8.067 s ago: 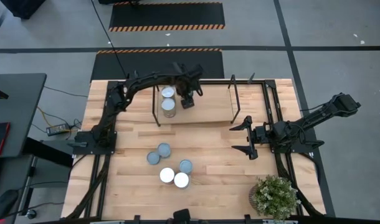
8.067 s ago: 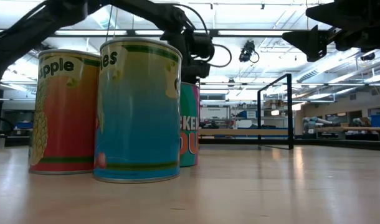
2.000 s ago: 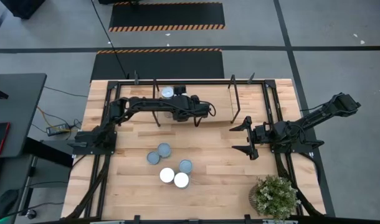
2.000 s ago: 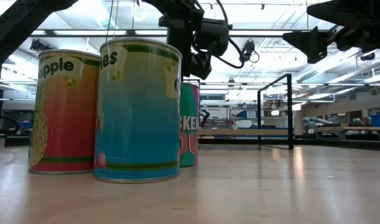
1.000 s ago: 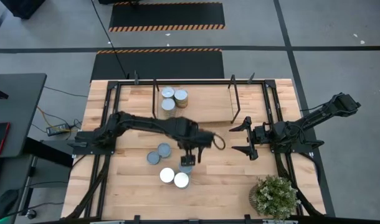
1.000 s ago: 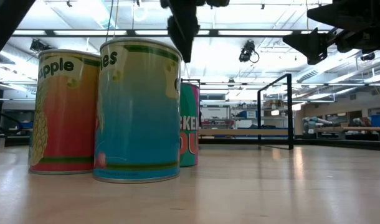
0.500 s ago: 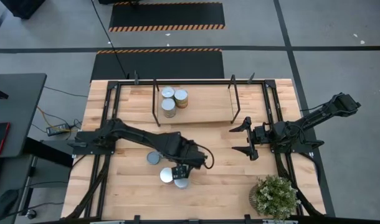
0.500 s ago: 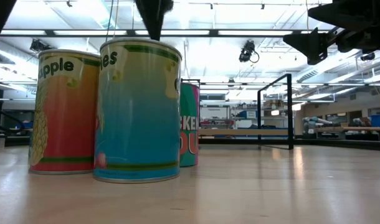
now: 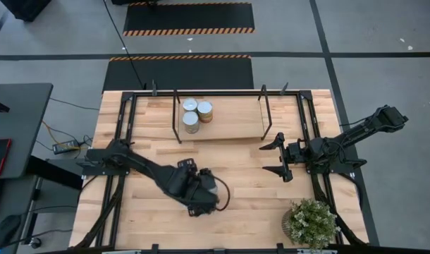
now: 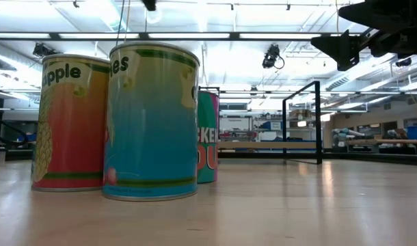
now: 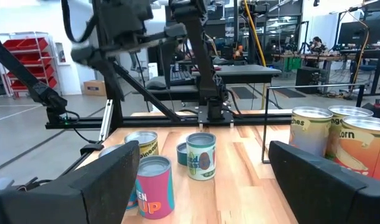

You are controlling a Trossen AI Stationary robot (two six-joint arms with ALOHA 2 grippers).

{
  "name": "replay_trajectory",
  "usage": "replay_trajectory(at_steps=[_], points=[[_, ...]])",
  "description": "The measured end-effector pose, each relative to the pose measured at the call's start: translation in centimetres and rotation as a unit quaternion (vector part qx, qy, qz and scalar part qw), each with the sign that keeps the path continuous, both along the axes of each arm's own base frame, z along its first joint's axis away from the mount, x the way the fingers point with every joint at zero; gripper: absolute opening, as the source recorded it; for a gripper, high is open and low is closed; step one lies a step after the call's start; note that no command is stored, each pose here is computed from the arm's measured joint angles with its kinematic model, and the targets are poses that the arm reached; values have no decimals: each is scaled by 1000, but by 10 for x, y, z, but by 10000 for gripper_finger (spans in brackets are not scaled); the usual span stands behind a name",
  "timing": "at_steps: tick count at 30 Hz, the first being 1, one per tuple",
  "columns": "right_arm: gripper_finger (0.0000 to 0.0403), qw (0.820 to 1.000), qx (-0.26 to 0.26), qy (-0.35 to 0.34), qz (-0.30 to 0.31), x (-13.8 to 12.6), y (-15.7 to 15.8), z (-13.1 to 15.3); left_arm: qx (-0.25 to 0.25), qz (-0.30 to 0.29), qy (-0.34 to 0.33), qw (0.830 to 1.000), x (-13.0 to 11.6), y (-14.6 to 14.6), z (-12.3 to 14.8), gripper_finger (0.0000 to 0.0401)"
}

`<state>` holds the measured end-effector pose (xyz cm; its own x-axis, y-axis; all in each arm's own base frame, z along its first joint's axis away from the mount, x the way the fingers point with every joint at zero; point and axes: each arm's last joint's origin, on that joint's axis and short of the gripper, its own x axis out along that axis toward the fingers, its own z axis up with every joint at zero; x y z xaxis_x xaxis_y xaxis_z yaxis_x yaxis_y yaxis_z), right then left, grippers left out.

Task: Pick and place cans onto a shelf
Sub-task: Put the canned mixed vegetables on the shelf

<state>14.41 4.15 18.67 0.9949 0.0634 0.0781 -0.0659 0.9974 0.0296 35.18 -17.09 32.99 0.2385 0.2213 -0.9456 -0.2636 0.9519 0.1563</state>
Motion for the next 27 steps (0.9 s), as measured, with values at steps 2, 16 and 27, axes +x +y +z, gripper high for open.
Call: replay_trajectory(at_steps=[2,16,27], points=[[364,1000,0,0,0,0,0,0,21,-1,11,1000,-4,-5,-10,387],[364,1000,-1,1,0,0,0,0,4,68,61,996,-55,12,-34,387],[364,1000,0,-1,-1,0,0,0,17,133,64,989,-84,32,-66,387]])
